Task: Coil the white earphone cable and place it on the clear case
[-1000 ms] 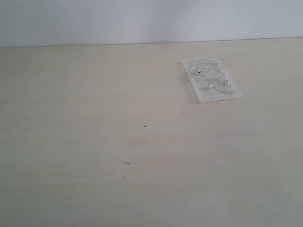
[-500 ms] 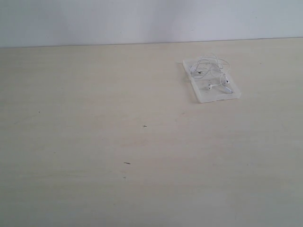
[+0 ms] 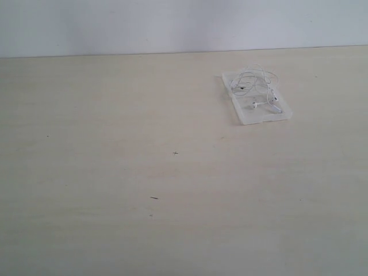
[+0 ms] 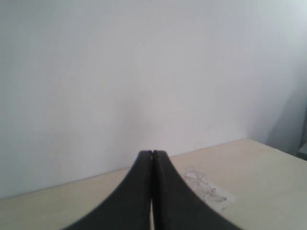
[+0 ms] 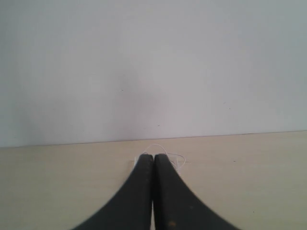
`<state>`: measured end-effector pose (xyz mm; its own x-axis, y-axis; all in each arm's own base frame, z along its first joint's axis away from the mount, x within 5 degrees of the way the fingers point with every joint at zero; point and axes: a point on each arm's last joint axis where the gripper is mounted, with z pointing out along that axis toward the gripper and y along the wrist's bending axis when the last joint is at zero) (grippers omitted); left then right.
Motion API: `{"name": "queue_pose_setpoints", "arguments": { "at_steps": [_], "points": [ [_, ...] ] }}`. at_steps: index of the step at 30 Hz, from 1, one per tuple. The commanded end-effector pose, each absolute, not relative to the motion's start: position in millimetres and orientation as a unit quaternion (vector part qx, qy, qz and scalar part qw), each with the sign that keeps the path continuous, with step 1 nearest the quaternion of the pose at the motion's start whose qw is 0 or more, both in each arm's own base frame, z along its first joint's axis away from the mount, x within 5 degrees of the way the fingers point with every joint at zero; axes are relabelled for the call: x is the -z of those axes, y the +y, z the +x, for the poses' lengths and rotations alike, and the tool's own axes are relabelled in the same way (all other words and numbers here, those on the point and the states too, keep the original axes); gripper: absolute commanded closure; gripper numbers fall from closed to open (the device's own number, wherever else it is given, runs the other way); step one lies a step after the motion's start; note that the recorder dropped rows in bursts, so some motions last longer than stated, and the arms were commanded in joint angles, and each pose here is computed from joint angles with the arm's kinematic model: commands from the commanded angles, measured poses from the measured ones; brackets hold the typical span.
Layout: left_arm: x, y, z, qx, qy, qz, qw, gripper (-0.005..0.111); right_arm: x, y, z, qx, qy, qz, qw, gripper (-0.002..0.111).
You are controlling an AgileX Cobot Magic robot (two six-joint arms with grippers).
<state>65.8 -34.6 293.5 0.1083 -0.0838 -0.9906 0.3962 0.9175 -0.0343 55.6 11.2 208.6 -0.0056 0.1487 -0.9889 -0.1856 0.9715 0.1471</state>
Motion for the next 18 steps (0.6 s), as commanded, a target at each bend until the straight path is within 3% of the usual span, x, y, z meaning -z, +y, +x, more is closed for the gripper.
{"name": "queue_pose_setpoints", "arguments": {
  "at_steps": [1,6,13,15,18],
  "points": [
    [-277.7,-28.9,56.6,0.137,0.640,0.105,0.749,0.107,-207.4,10.9,55.4,-0.120,0.699,-0.010,0.705,0.108],
    [-263.4,-25.0,58.8,0.125,0.655,0.085,0.741,0.107,-207.4,10.9,55.4,-0.120,0.699,-0.010,0.705,0.108],
    [-269.2,-19.7,59.2,0.161,0.629,0.019,0.761,0.107,-207.4,10.9,55.4,-0.120,0.699,-0.010,0.705,0.108],
    [-271.5,-9.6,60.4,0.104,0.608,-0.005,0.787,0.107,-207.4,10.9,55.4,-0.120,0.699,-0.010,0.705,0.108],
    [-259.8,-5.1,63.3,0.040,0.649,0.011,0.760,0.107,-207.4,10.9,55.4,-0.120,0.699,-0.010,0.705,0.108]
  ]
}}
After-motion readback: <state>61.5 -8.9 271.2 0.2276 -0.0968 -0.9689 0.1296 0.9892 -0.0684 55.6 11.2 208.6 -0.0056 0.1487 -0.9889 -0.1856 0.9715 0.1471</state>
